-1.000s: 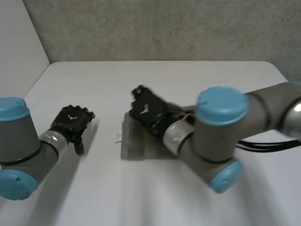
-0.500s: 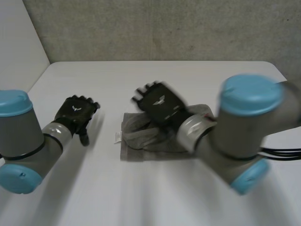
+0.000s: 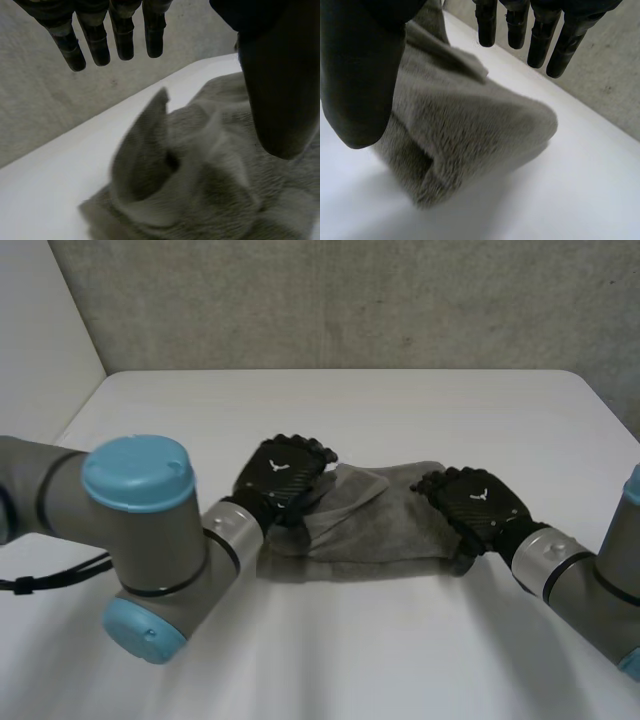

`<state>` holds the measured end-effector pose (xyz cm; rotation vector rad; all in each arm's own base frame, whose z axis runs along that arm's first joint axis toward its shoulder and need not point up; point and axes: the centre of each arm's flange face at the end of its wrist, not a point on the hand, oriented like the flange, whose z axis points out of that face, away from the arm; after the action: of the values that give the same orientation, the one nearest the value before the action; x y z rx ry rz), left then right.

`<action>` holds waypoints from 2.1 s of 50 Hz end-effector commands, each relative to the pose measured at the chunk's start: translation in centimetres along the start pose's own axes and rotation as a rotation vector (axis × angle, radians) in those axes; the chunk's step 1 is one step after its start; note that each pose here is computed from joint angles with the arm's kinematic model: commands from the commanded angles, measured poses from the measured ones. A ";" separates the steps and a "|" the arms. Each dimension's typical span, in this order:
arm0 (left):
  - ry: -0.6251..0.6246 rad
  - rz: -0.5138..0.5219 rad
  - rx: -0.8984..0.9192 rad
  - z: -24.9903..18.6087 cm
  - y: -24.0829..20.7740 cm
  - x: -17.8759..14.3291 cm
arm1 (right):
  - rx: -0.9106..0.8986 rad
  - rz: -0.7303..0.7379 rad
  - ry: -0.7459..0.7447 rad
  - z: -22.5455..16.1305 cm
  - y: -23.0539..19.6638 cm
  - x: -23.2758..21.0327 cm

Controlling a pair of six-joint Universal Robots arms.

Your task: Fold the towel.

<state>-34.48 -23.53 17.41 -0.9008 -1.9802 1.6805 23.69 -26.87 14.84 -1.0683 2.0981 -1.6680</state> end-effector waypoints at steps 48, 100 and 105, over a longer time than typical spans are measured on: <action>-0.297 -0.071 -0.007 1.0 2.5 -4.5 | -0.081 -0.055 -0.029 0.9 2.8 -1.1; -0.181 0.227 -0.117 0.9 4.7 -4.8 | -0.072 -0.055 -0.012 0.8 2.7 -0.5; -0.178 0.227 -0.113 -0.6 3.8 -4.3 | -0.066 -0.058 -0.008 0.7 2.4 -0.4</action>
<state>-30.67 -27.04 12.89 -1.0906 -2.1891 1.8336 23.52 -26.92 12.04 -1.1648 2.1538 -1.6187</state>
